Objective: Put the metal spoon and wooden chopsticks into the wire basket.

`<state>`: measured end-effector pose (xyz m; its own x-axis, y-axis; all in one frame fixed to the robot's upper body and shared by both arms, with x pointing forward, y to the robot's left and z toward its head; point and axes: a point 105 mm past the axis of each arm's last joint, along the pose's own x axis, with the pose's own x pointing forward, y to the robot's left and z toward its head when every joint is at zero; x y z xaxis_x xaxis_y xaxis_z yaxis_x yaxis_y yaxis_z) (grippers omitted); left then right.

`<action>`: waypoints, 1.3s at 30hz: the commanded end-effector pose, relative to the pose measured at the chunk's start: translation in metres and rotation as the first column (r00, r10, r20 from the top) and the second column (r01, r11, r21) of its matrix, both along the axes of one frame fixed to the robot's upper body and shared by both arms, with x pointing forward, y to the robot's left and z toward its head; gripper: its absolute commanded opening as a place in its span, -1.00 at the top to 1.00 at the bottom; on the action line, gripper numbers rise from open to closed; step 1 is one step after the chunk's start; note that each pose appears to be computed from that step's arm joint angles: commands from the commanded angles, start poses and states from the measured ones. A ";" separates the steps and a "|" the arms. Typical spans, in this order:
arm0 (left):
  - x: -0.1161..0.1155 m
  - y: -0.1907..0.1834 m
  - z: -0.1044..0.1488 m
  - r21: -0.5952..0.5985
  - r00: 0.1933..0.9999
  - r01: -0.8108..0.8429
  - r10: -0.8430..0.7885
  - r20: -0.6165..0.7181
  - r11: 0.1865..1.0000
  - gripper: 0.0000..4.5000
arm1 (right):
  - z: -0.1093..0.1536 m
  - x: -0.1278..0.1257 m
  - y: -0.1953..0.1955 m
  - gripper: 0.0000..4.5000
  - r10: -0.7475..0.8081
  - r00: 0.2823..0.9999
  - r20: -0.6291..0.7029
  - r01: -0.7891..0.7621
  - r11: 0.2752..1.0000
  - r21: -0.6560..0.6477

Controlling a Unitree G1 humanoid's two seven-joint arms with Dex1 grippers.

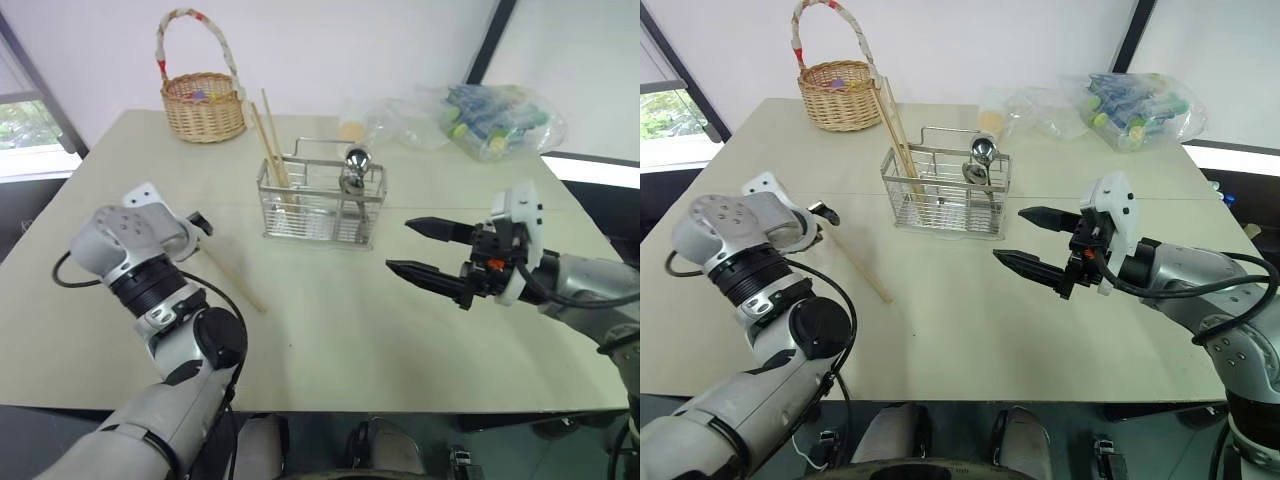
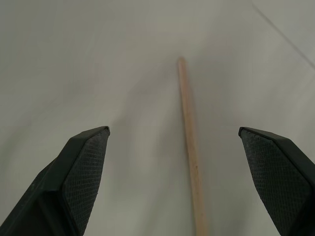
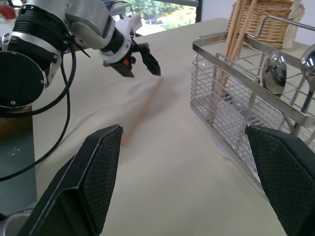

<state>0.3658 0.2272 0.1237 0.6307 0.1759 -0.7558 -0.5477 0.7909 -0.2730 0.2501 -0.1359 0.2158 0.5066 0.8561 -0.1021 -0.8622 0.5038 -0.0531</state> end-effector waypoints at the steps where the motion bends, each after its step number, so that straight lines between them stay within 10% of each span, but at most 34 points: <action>1: 0.016 -0.003 0.000 0.049 1.000 0.018 -0.019 0.014 0.999 -0.97 | 0.010 -0.003 0.005 -0.83 0.013 0.998 0.055 -0.014 1.000 0.017; 8: 0.031 0.002 -0.020 0.068 1.000 0.025 -0.024 -0.012 0.997 -0.97 | 0.010 -0.008 0.008 -0.83 0.004 0.999 0.049 -0.007 0.998 0.059; 12: 0.038 0.004 -0.024 0.061 1.000 0.026 -0.026 -0.003 0.998 -0.40 | 0.007 -0.007 0.007 -0.83 -0.011 0.999 0.048 0.008 0.998 0.055; 18: 0.041 0.006 -0.025 0.058 1.000 0.005 -0.005 -0.001 0.998 0.98 | 0.010 -0.005 0.006 -0.83 -0.020 0.998 0.054 0.016 0.998 0.061; 25: 0.044 0.020 -0.013 0.104 0.998 -0.046 0.040 0.055 0.994 0.98 | 0.009 -0.005 0.008 -0.83 -0.011 0.998 0.058 0.008 0.999 0.052; 32: 0.056 0.080 0.060 0.305 0.920 -0.208 0.079 0.385 0.929 0.98 | 0.015 -0.002 0.005 -0.83 -0.026 0.996 0.085 0.022 0.999 0.049; 39: 0.050 0.096 0.214 0.257 0.446 -0.300 -0.103 0.889 0.919 0.98 | 0.037 0.010 -0.010 -0.83 -0.097 0.985 0.140 0.083 0.991 0.103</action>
